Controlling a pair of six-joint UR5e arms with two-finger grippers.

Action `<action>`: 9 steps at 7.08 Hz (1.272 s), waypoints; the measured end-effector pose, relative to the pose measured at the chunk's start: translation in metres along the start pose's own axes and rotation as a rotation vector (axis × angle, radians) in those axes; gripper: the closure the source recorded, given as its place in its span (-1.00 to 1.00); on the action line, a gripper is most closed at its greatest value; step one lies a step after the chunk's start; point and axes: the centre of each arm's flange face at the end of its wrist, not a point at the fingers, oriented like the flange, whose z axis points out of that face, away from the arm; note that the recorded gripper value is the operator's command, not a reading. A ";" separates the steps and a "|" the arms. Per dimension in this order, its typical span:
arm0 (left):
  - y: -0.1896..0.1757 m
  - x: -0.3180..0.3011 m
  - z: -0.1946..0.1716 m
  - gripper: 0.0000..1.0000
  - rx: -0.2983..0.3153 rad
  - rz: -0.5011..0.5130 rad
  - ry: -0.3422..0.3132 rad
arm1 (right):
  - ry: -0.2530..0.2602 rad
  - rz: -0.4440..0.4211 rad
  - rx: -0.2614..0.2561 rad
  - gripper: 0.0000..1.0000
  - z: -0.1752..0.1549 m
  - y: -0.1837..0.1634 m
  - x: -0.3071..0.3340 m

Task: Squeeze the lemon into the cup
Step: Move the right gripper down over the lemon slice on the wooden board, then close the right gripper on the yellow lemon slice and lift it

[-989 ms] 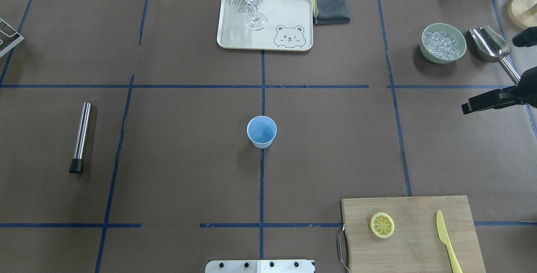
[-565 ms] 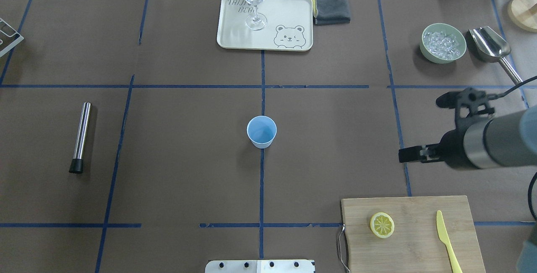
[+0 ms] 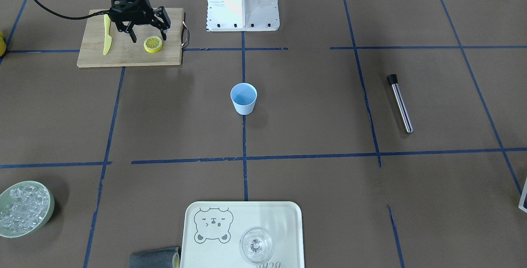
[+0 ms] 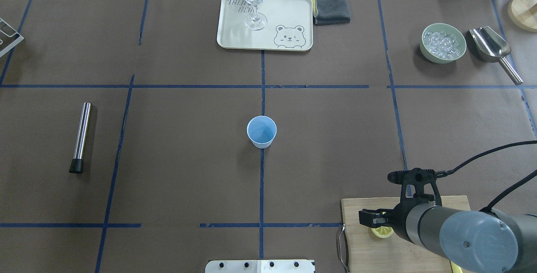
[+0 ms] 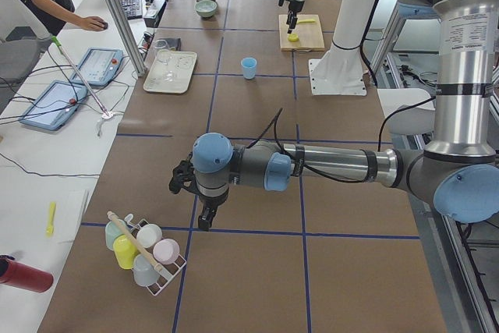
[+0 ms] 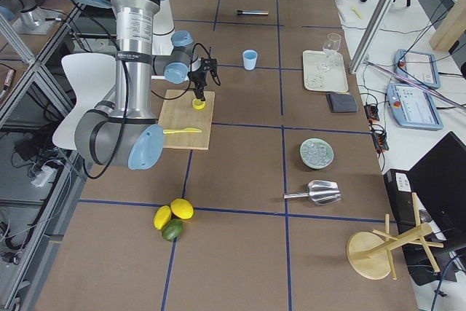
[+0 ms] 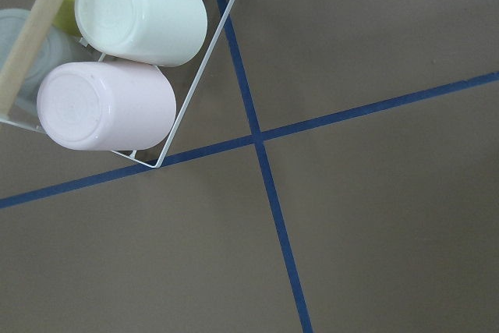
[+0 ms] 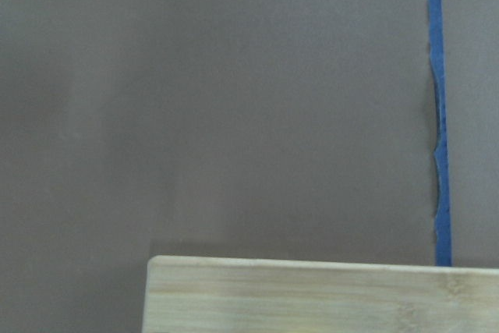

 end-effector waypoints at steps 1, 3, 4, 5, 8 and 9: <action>0.000 0.000 0.000 -1.00 -0.001 -0.001 0.000 | 0.017 -0.006 -0.001 -1.00 0.012 0.012 -0.001; 0.001 -0.001 0.001 -1.00 -0.002 -0.003 0.000 | 0.034 -0.012 -0.002 -1.00 0.028 0.020 0.001; 0.002 -0.001 0.001 -1.00 -0.003 -0.003 0.000 | 0.029 -0.013 -0.002 -1.00 0.030 0.022 0.001; 0.002 -0.001 0.001 -1.00 -0.004 -0.004 0.000 | 0.030 -0.015 -0.004 -1.00 0.033 0.024 0.001; 0.004 -0.001 0.002 -1.00 -0.005 -0.005 0.001 | 0.041 -0.019 -0.006 -0.91 0.040 0.026 0.003; 0.004 -0.001 0.002 -1.00 -0.005 -0.005 0.001 | 0.043 -0.020 -0.001 -0.92 0.040 0.026 0.004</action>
